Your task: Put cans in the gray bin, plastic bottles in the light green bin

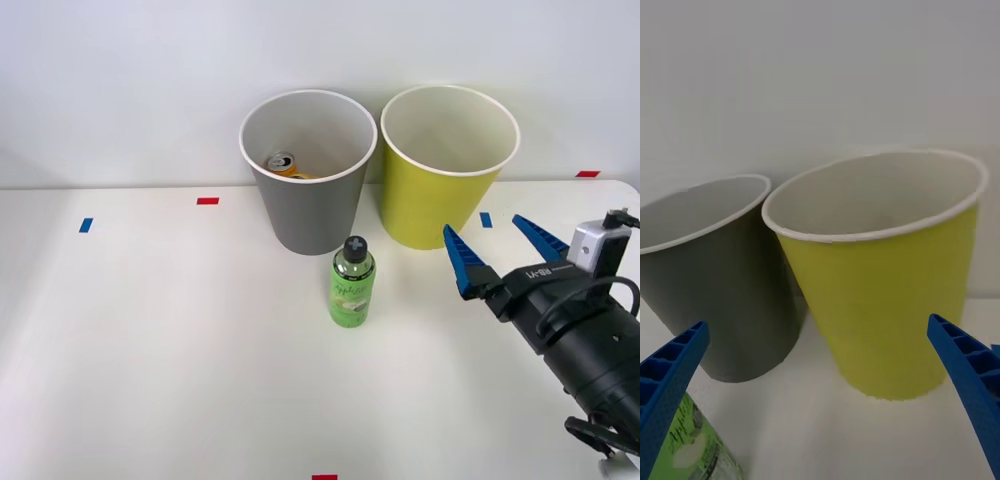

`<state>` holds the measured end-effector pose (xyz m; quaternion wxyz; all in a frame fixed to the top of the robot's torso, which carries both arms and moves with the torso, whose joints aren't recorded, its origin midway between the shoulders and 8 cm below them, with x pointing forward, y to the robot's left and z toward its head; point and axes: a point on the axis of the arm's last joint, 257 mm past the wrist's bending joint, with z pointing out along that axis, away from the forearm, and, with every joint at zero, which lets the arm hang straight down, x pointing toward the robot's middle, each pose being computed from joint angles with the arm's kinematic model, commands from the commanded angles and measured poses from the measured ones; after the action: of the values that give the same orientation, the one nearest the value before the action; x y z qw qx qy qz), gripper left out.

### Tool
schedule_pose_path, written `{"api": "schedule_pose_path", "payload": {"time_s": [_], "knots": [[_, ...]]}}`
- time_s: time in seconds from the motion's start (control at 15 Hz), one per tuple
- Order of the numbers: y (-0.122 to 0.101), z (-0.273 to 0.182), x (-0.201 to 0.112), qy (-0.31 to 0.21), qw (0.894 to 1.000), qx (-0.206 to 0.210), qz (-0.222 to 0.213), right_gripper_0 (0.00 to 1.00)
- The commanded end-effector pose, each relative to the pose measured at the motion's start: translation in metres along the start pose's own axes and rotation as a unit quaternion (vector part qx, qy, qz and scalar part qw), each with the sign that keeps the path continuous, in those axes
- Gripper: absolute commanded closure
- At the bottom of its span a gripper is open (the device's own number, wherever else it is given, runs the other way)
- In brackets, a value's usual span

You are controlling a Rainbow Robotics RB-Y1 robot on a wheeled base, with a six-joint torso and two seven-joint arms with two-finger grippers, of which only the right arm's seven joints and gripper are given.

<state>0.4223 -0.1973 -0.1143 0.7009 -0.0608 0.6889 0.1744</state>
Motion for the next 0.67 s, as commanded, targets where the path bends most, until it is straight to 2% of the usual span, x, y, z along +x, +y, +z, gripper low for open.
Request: {"api": "schedule_pose_path", "payload": {"time_s": [0.07, 0.4, 0.67], "knots": [[-0.020, -0.014, 0.011, 0.001, 0.999, 0.041, 0.002, 0.00], [-0.049, -0.035, 0.022, -0.003, 0.994, 0.103, 0.040, 0.00], [-0.065, -0.053, 0.030, -0.004, 0.989, 0.135, 0.058, 0.00]]}}
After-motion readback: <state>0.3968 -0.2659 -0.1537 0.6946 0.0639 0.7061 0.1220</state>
